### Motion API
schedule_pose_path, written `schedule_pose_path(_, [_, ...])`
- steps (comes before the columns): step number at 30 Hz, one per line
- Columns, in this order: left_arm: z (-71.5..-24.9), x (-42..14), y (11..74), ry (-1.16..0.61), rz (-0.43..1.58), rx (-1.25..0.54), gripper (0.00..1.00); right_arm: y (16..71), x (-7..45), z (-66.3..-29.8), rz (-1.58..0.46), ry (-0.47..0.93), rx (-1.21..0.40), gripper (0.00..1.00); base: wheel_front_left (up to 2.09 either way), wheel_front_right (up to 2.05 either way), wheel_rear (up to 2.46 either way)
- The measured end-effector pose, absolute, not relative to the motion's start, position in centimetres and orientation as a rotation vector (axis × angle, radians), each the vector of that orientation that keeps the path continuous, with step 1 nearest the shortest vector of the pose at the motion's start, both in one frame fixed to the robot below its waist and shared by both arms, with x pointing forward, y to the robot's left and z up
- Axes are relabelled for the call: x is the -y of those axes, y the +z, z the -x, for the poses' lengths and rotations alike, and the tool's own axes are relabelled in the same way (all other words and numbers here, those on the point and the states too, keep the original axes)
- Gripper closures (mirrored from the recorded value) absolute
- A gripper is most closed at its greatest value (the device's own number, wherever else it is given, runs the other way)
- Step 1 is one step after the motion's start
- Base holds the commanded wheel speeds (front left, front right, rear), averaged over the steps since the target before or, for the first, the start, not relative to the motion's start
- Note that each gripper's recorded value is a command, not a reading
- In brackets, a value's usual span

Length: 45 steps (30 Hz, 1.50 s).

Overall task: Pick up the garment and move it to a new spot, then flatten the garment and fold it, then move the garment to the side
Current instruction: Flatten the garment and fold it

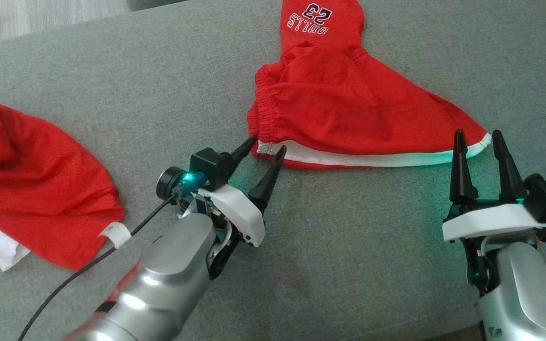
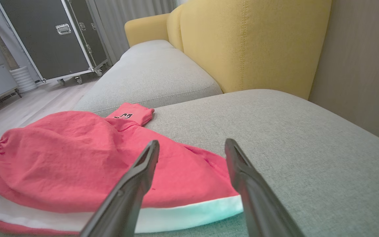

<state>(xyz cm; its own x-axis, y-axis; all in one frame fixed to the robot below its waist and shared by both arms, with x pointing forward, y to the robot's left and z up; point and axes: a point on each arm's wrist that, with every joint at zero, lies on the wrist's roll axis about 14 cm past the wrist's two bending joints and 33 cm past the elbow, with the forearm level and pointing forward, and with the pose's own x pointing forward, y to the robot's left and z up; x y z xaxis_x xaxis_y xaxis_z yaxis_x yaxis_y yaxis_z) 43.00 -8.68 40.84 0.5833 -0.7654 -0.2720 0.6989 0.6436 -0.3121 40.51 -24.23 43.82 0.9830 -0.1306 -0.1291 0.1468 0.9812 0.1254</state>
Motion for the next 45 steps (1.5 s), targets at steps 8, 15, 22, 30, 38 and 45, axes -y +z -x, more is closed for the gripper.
schedule_pose_path(8, [-43.4,8.3,41.8,-0.855,0.198,-0.36,1.0,43.3,23.9,-40.5,-0.144,-0.134,-0.139,0.0,0.0,0.0,0.0])
schedule_pose_path(15, [-44.8,6.1,44.0,-0.8,0.193,-0.282,1.0,41.0,23.9,-39.7,-0.1,-0.134,-0.226,0.0,0.0,0.0,0.0])
schedule_pose_path(22, [-42.9,4.7,43.4,-0.77,0.188,-0.287,1.0,37.6,24.3,-38.2,-0.134,-0.166,-0.368,0.0,0.0,0.0,0.0])
schedule_pose_path(30, [-43.0,3.9,44.0,-0.748,0.178,-0.266,1.0,37.0,24.5,-39.0,-0.18,-0.194,-0.393,0.0,0.0,0.0,0.0])
schedule_pose_path(38, [-43.0,3.7,44.1,-0.741,0.173,-0.26,1.0,35.6,23.8,-38.8,-0.186,-0.177,-0.463,0.0,0.0,0.0,0.0])
schedule_pose_path(45, [-43.0,3.7,44.3,-0.738,0.167,-0.254,1.0,35.6,23.0,-39.2,-0.197,-0.153,-0.48,1.0,0.0,0.0,0.0])
